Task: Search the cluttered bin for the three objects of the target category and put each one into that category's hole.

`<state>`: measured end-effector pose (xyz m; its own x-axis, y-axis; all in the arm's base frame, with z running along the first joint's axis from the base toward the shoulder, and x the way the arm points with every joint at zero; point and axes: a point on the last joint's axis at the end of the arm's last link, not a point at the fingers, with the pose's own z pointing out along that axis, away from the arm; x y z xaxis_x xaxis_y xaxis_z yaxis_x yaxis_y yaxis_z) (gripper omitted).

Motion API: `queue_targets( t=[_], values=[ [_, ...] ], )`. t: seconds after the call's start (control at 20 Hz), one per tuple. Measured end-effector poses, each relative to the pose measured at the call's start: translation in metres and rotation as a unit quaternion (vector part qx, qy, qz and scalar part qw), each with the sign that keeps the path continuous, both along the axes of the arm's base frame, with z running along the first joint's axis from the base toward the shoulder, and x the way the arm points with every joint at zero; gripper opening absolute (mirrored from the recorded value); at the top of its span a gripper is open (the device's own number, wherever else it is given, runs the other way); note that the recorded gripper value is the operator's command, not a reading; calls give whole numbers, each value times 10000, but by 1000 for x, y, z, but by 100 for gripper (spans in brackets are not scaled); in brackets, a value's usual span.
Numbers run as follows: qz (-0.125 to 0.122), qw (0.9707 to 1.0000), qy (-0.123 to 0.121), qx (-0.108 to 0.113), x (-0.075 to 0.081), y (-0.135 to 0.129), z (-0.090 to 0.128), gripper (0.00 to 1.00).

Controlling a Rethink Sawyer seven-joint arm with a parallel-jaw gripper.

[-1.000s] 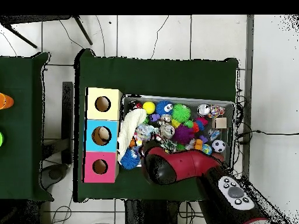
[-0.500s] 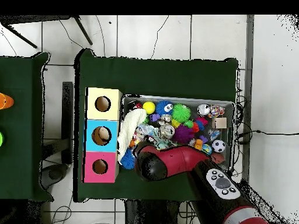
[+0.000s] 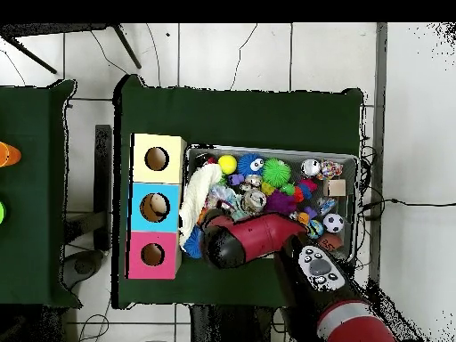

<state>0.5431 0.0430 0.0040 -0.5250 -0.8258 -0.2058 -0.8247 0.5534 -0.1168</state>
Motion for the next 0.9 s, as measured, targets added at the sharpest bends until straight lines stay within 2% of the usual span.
queue_targets(
  t=[0.25, 0.5, 0.65, 0.7, 0.9],
  values=[
    [403, 9986, -128, -327, 2, 2, -4, 100],
    [801, 9936, -246, -751, 5, -3, -9, 100],
    [888, 9916, -266, -905, 7, -6, -12, 100],
    [968, 9895, -282, -1035, 8, -9, -15, 100],
    [1049, 9864, -293, -1234, 11, -13, -20, 100]
  ],
)
